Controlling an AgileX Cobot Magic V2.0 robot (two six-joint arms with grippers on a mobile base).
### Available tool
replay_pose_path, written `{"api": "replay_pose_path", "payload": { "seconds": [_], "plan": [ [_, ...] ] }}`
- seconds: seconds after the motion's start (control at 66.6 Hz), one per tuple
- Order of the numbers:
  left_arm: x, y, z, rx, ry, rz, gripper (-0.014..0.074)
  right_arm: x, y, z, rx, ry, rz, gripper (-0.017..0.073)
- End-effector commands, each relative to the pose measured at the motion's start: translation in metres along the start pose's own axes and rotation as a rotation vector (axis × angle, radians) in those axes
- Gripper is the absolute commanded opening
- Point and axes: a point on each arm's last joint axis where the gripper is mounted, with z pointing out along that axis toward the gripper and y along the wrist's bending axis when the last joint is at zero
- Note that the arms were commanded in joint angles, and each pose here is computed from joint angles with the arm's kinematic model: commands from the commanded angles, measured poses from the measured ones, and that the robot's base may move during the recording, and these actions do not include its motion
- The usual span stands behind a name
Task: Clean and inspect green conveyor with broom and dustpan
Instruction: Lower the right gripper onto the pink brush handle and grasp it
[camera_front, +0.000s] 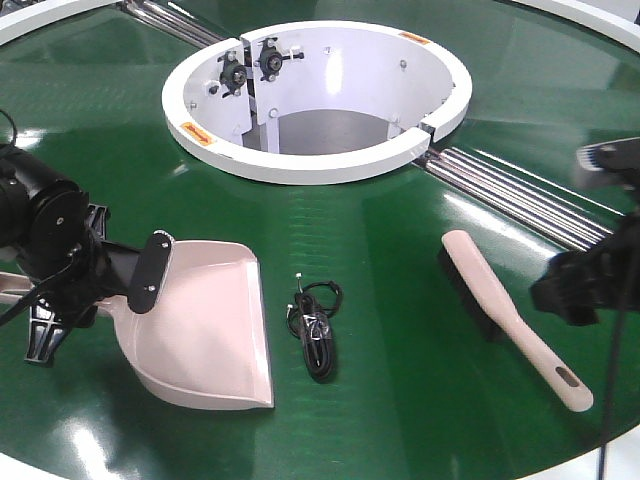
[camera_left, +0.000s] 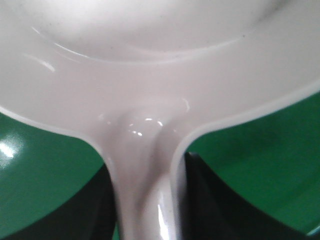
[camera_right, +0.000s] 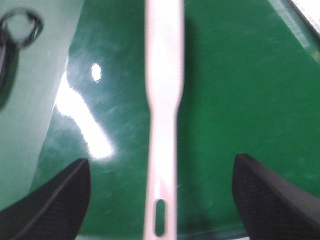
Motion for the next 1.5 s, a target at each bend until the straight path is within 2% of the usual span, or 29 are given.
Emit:
{"api": "replay_pose_path", "payload": {
  "seconds": [0.0,0.195,0.421,0.751,0.886,1.022,1.307,1.427,1.487],
  "plan": [
    [-0.005,0.000,-0.014,-0.019,-0.016,0.056,-0.0006,-0.019,-0.001,0.006,0.013,0.071,-0.005,0.0550],
    [-0.005,0.000,-0.014,-0.019,-0.016,0.056,-0.0006,-0.035,-0.002,0.042,-0.026,0.218,0.005,0.0550],
    [-0.005,0.000,-0.014,-0.019,-0.016,0.056,-0.0006,-0.034,-0.006,0.089,-0.015,0.359,-0.003,0.0550],
    [-0.005,0.000,-0.014,-0.019,-0.016,0.056,-0.0006,-0.030,-0.007,0.133,-0.022,0.447,0.006,0.0549],
    [-0.005,0.000,-0.014,-0.019,-0.016,0.056,-0.0006,-0.028,-0.007,0.142,-0.023,0.473,0.016,0.0523],
    [-0.005,0.000,-0.014,-0.019,-0.016,0.056,-0.0006,-0.028,-0.007,0.144,-0.022,0.471,0.018,0.0436],
    [-0.005,0.000,-0.014,-0.019,-0.016,0.056,-0.0006,-0.028,-0.008,0.144,-0.010,0.472,0.007,0.0118],
    [-0.005,0.000,-0.014,-0.019,-0.016,0.056,-0.0006,-0.029,-0.008,0.142,-0.016,0.472,0.013,0.0007],
    [-0.005,0.000,-0.014,-0.019,-0.016,0.056,-0.0006,-0.029,-0.006,0.140,-0.025,0.469,0.020,-0.0015]
  ]
}}
